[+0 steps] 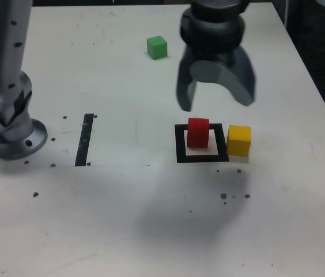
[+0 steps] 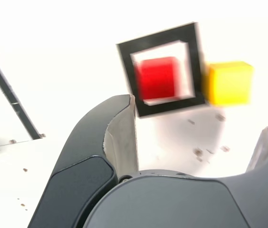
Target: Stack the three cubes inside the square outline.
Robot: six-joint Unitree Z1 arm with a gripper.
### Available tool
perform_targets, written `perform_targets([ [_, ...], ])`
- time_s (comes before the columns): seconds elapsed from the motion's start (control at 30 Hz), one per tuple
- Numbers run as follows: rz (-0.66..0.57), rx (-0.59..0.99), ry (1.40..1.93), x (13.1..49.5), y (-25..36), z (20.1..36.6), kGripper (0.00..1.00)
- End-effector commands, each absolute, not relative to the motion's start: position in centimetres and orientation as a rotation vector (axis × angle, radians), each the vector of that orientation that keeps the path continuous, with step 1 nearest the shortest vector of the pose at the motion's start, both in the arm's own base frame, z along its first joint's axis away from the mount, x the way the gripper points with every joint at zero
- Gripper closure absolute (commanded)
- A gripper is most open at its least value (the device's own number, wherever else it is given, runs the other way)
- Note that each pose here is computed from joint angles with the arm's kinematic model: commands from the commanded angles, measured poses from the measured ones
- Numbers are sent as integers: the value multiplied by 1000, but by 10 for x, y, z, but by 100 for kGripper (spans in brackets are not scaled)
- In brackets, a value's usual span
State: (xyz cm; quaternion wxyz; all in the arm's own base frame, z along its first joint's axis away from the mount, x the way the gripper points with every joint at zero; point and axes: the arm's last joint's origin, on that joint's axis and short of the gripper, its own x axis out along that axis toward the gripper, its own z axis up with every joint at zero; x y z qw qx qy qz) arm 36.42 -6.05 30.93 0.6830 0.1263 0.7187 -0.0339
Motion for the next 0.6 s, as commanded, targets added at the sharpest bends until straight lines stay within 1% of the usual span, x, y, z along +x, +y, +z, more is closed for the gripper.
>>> perform_targets([
  [0.0,-94,312,1617,374,-66,304,0],
  [0.1,-105,338,1617,385,-69,296,0],
  [0.33,-127,377,1655,410,-74,264,0],
  [0.57,-144,398,1673,425,-76,244,2],
])
